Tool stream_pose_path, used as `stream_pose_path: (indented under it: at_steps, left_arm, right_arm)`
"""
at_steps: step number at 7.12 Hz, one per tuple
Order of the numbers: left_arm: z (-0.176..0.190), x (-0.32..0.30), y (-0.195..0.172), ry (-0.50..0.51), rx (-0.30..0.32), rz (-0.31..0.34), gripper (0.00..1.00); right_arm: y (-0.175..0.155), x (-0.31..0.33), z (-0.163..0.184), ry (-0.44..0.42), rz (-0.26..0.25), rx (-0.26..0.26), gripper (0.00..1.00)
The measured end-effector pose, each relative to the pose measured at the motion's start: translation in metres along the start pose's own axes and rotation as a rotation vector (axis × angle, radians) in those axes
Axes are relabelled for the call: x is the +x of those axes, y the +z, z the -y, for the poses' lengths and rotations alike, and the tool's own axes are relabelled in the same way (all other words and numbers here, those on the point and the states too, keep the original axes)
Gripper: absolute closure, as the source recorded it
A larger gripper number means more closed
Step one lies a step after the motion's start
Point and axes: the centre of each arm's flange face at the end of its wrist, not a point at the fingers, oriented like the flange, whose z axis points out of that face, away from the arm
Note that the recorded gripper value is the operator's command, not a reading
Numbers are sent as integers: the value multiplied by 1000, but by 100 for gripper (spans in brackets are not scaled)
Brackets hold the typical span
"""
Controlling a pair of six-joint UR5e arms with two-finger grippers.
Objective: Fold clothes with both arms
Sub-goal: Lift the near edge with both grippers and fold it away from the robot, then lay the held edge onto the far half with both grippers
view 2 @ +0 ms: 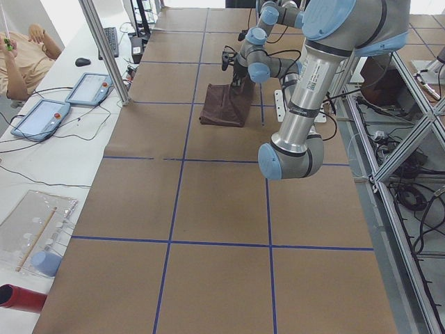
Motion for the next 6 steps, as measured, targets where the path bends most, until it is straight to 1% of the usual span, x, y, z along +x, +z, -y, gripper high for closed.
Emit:
stream_pose_path:
  at_steps: [1,2,4,6]
  left_arm:
    - [28,1,26,3,25,18,100]
    - [46,1,53,3,39,28,100]
    - [60,-11,103,3,49,39,100]
    - [62,-25,131,0,46,64,100]
  right_arm:
    - [25,-13,11,9,1,24,100]
    - [46,-21,23,10,3,44,100]
    - [79,-29,46,1,5,76,100]
    - [98,-36,65,-13,-1,97,100]
